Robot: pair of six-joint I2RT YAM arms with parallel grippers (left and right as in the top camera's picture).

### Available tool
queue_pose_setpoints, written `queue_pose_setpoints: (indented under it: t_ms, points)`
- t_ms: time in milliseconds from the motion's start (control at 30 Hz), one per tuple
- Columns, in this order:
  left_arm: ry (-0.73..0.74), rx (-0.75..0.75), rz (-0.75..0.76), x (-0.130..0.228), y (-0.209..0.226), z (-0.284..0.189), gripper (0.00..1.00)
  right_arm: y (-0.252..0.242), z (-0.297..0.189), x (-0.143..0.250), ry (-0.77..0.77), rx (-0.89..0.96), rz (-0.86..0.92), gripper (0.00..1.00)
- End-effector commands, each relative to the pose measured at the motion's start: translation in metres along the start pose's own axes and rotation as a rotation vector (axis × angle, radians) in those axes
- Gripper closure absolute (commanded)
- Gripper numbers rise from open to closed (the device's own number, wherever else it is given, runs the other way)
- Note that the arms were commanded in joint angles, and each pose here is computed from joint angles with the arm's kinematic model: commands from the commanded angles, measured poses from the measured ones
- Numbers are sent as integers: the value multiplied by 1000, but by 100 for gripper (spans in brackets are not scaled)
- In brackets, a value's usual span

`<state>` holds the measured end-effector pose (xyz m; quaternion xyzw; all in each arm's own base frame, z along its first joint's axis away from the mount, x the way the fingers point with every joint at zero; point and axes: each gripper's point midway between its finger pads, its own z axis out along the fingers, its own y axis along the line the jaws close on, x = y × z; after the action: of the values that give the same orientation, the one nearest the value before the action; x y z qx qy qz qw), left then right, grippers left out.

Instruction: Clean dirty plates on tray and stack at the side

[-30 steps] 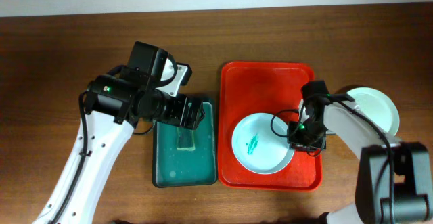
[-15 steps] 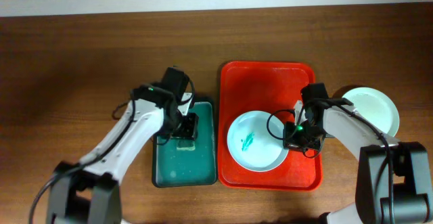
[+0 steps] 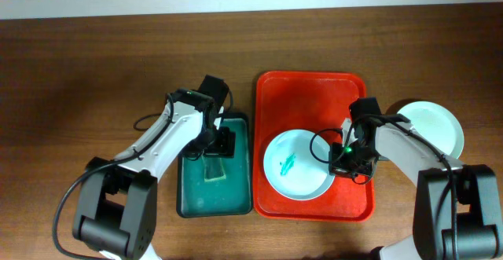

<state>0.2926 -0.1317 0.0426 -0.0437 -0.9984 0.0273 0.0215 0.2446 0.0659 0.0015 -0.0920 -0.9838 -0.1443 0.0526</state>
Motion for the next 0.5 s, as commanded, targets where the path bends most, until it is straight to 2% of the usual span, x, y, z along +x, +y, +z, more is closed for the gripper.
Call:
queue_pose_setpoints:
  t_ms: [0,33,133,167,267,300,333,367,467]
  points:
    - [-75,-97,5,-13,17,6,40,-14,11,12,46,61,15,95]
    - [-62,-101,5,-10,19,19,57,-14,11,12,46,61,15,95]
    - [-4,-114,1,5,24,48,84,-14,11,12,45,61,15,95]
    - [13,-113,1,7,25,52,100,-14,11,12,45,61,15,95]
    - [-15,-66,1,-7,13,36,100,-14,11,13,47,60,15,95]
    - [-31,-51,2,-15,7,24,68,-14,11,13,50,61,16,95]
    - [-45,-48,3,-25,3,5,43,-14,11,14,54,62,17,95]
    - [-51,-50,4,-30,1,-10,32,-15,11,15,57,63,18,95]
    - [-25,-57,6,-28,-1,-42,18,-15,11,15,56,63,18,95]
